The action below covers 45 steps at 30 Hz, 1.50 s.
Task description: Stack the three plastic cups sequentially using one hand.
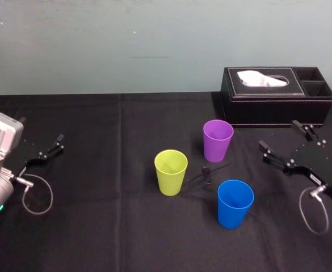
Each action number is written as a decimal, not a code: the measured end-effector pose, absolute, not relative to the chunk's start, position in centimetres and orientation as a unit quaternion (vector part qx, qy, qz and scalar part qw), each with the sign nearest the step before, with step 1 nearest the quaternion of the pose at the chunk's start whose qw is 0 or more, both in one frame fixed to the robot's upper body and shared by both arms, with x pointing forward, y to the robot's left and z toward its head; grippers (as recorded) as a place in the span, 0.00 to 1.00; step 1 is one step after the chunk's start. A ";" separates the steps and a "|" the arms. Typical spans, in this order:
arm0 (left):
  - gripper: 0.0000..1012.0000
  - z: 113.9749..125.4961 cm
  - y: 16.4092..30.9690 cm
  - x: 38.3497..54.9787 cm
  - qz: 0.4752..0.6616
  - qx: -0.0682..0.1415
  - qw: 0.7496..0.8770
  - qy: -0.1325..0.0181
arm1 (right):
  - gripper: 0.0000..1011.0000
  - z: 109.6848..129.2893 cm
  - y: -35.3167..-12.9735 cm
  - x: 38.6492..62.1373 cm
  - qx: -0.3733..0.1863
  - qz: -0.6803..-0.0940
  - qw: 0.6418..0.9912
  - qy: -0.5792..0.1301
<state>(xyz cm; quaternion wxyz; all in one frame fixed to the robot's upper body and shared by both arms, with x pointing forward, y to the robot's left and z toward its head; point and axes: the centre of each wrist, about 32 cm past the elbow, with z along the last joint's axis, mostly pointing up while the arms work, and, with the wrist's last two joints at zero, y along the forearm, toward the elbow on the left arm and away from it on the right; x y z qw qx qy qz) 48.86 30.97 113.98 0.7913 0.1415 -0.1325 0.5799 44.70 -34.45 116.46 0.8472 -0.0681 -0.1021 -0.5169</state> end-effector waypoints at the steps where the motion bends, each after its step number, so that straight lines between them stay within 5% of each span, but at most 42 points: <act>1: 1.00 114.0 31.0 48.9 0.580 0.141 0.791 -0.132 | 0.99 116.5 -34.5 44.5 -0.068 -0.515 0.848 -0.102; 25: 1.00 114.0 31.0 48.9 0.580 0.141 0.791 -0.132 | 0.99 116.7 -37.0 40.4 -0.071 -0.413 0.900 -0.118; 45: 1.00 114.0 31.0 48.9 0.580 0.141 0.791 -0.133 | 0.99 114.3 -36.6 39.0 -0.108 -0.360 0.922 -0.094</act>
